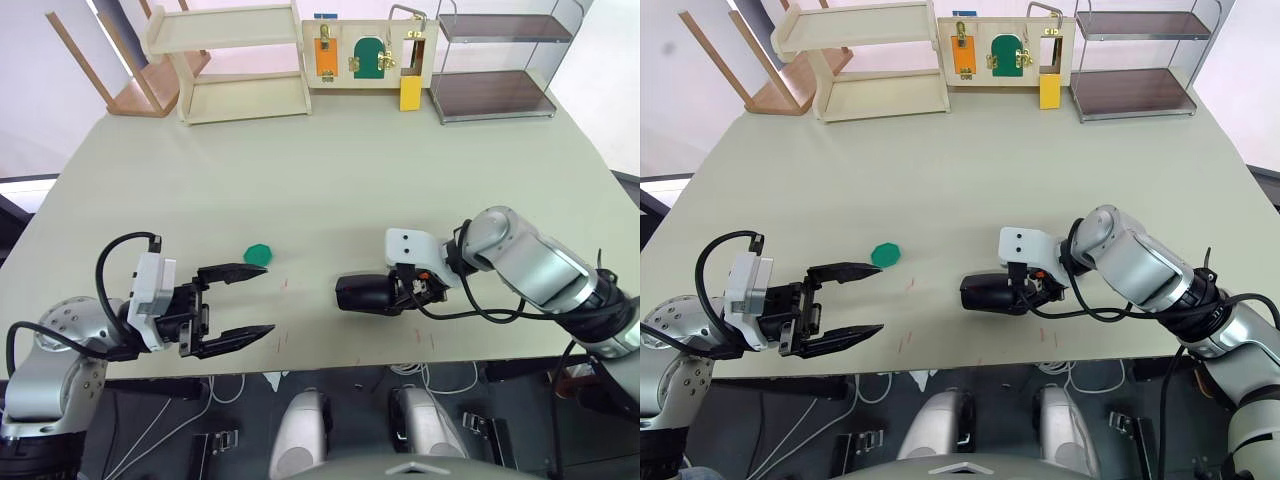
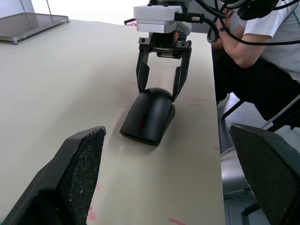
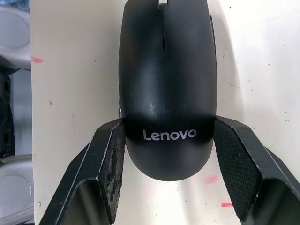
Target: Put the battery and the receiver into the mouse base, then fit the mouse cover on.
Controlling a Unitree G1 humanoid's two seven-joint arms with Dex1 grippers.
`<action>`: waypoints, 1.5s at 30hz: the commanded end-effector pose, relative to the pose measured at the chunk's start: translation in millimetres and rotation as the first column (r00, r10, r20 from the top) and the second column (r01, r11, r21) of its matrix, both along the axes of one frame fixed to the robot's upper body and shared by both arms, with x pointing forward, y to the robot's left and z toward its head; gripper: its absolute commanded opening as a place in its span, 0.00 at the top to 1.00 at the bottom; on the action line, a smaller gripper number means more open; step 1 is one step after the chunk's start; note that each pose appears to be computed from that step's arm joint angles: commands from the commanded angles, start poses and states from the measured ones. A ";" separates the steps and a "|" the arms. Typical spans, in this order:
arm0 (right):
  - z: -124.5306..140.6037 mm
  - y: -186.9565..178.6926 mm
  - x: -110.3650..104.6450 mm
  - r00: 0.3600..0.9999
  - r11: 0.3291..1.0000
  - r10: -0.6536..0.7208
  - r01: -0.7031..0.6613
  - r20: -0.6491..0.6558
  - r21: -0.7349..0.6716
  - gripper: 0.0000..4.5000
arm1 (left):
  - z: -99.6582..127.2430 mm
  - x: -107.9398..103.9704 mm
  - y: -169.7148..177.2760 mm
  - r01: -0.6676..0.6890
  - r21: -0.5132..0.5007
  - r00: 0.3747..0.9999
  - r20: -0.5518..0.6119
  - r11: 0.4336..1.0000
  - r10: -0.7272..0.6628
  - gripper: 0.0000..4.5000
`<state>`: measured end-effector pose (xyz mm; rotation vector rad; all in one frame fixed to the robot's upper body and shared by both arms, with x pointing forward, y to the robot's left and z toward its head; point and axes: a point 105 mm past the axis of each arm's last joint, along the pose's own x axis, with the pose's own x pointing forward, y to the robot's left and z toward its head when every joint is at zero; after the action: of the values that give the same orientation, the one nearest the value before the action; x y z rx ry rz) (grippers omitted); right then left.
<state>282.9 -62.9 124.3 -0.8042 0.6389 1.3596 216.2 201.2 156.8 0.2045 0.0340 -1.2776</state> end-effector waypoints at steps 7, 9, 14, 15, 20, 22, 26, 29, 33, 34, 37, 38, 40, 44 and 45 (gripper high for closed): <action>2.5 0.7 -2.2 1.000 1.000 0.002 -0.002 0.005 0.014 0.26 | 1.2 0.7 1.0 0.002 -0.003 1.000 0.024 1.000 -0.002 0.00; 2.6 0.7 -2.3 1.000 1.000 0.002 -0.002 0.004 0.014 0.26 | 0.9 0.9 0.6 0.004 -0.004 1.000 0.024 1.000 -0.004 0.00; 5.1 2.8 -3.4 1.000 1.000 0.001 -0.001 -0.002 0.029 0.26 | 0.7 1.5 0.8 0.006 -0.002 1.000 0.024 1.000 -0.006 0.00; 5.7 3.0 -3.4 1.000 1.000 0.000 0.000 -0.002 0.032 0.26 | 0.7 1.5 0.6 0.007 -0.003 1.000 0.024 1.000 -0.007 0.00; 8.7 3.7 -3.2 1.000 0.999 -0.001 0.001 0.007 0.041 0.26 | 0.8 1.5 1.1 0.009 -0.003 1.000 0.022 1.000 -0.009 0.00; 11.7 3.6 -2.5 1.000 0.999 -0.001 0.000 0.015 0.050 0.26 | 1.0 2.3 1.2 0.010 -0.002 1.000 0.023 1.000 -0.010 0.00; 18.3 2.1 -1.6 0.999 0.998 -0.001 -0.001 0.033 0.068 0.26 | 1.6 3.5 1.2 0.011 -0.002 1.000 0.025 1.000 -0.011 0.00; 22.2 1.7 -1.8 0.999 0.997 -0.002 -0.001 0.041 0.081 0.26 | 1.9 3.7 1.0 0.013 -0.002 1.000 0.026 1.000 -0.013 0.00; 28.2 5.4 -2.1 0.998 0.994 0.008 -0.014 0.059 0.105 0.26 | 2.3 4.8 1.3 0.013 -0.001 1.000 0.027 1.000 -0.013 0.00; 30.7 8.0 -2.3 0.998 0.993 0.013 -0.020 0.064 0.119 0.26 | 2.4 5.0 1.4 0.013 -0.001 1.000 0.027 1.000 -0.013 0.00; 37.6 19.7 -3.3 0.996 0.981 0.032 -0.046 0.077 0.186 0.26 | 2.5 4.5 1.4 0.013 0.000 1.000 0.027 1.000 -0.013 0.00; 38.9 22.8 -3.7 0.996 0.978 0.041 -0.056 0.082 0.203 0.26 | 2.5 4.5 1.4 0.013 0.000 1.000 0.027 1.000 -0.013 0.00; 39.8 30.5 -5.5 0.995 0.969 0.053 -0.071 0.083 0.236 0.26 | 2.8 4.3 1.6 0.012 0.001 1.000 0.028 1.000 -0.012 0.00; 35.3 41.8 -8.2 0.996 0.957 0.055 -0.072 0.067 0.282 0.38 | 3.9 3.2 2.8 0.007 0.003 1.000 0.029 1.000 -0.008 0.00; 34.0 43.3 -8.0 0.996 0.956 0.054 -0.071 0.069 0.283 0.45 | 4.2 3.0 3.2 0.006 0.004 1.000 0.030 1.000 -0.006 0.00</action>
<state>273.3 -20.9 148.9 -0.6300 0.4156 1.4514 220.9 203.7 154.3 0.1903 0.0285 -1.2769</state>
